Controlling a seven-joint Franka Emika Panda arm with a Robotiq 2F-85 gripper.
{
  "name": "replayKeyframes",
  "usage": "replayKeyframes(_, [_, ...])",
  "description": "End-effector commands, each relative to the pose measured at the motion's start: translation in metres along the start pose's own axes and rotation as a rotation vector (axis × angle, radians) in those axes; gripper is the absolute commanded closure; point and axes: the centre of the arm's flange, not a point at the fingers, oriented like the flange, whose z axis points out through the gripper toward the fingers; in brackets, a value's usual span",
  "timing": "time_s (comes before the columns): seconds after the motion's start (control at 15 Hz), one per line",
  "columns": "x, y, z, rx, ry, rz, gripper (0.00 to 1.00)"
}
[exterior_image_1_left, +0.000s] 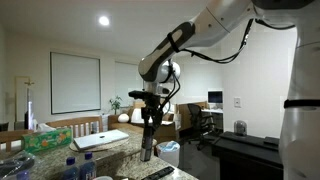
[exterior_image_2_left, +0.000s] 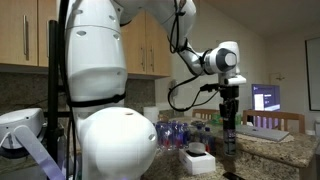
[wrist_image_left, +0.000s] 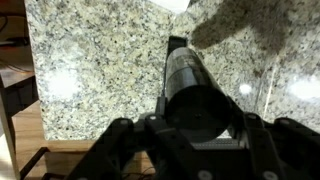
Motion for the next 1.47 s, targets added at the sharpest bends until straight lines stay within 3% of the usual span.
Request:
replayKeyframes(0.0, [0.038, -0.021, 0.016, -0.055, 0.018, 0.019, 0.69])
replayKeyframes(0.33, [0.076, -0.022, 0.052, -0.189, -0.010, 0.023, 0.69])
replayKeyframes(0.73, [0.094, -0.014, 0.086, -0.302, -0.014, 0.022, 0.69])
replayKeyframes(1.2, [0.103, -0.032, 0.123, -0.356, -0.021, 0.050, 0.69])
replayKeyframes(1.4, [0.106, -0.039, 0.121, -0.362, -0.016, 0.058, 0.69])
